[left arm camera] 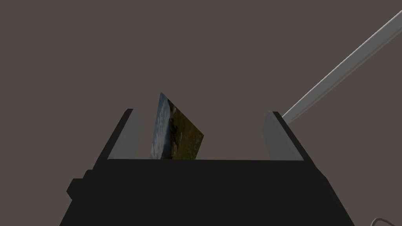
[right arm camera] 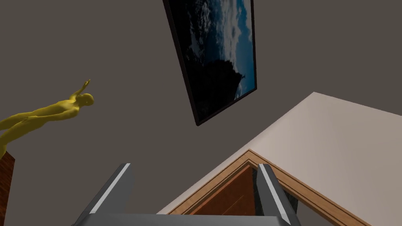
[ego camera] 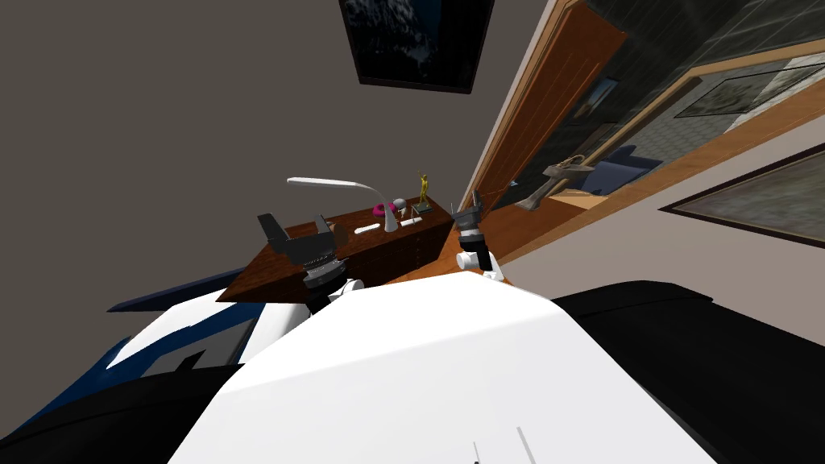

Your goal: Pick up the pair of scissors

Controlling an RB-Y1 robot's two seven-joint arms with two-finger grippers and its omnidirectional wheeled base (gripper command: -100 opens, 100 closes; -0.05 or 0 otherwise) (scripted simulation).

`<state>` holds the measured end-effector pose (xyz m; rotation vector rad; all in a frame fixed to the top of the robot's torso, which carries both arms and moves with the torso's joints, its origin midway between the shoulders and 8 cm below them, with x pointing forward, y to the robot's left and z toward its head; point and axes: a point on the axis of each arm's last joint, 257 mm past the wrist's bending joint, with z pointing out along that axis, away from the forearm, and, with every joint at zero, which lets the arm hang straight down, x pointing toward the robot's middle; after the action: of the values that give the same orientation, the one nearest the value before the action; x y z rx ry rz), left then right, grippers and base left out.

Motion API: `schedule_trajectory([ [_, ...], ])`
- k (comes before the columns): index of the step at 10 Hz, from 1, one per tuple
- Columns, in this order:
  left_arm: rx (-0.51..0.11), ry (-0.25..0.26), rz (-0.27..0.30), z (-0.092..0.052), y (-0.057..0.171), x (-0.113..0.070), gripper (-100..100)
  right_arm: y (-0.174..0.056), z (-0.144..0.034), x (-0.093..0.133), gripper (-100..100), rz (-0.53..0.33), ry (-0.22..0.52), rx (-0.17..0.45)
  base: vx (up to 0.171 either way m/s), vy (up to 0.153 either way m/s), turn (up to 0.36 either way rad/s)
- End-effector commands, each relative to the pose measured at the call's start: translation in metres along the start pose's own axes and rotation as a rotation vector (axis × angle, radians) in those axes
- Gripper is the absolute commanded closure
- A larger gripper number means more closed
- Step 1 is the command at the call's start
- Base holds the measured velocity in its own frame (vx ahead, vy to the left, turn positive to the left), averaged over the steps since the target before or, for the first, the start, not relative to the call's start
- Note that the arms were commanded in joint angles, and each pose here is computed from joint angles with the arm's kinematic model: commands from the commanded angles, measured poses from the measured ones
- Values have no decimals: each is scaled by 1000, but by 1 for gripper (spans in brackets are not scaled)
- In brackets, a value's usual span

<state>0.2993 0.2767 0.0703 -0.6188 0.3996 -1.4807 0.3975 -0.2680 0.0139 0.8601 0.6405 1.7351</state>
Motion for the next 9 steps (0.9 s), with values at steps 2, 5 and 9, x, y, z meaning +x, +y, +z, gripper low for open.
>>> schedule_trajectory([
  [2,0,0,0,0,0,0,0,-10,6,0,-100,81,-4,28,-32,18,32],
  [5,0,0,0,0,0,0,0,-16,11,0,-100,152,-9,47,-33,17,32],
  [9,0,0,0,0,0,0,0,-29,20,0,-100,273,-25,87,-29,18,34],
])
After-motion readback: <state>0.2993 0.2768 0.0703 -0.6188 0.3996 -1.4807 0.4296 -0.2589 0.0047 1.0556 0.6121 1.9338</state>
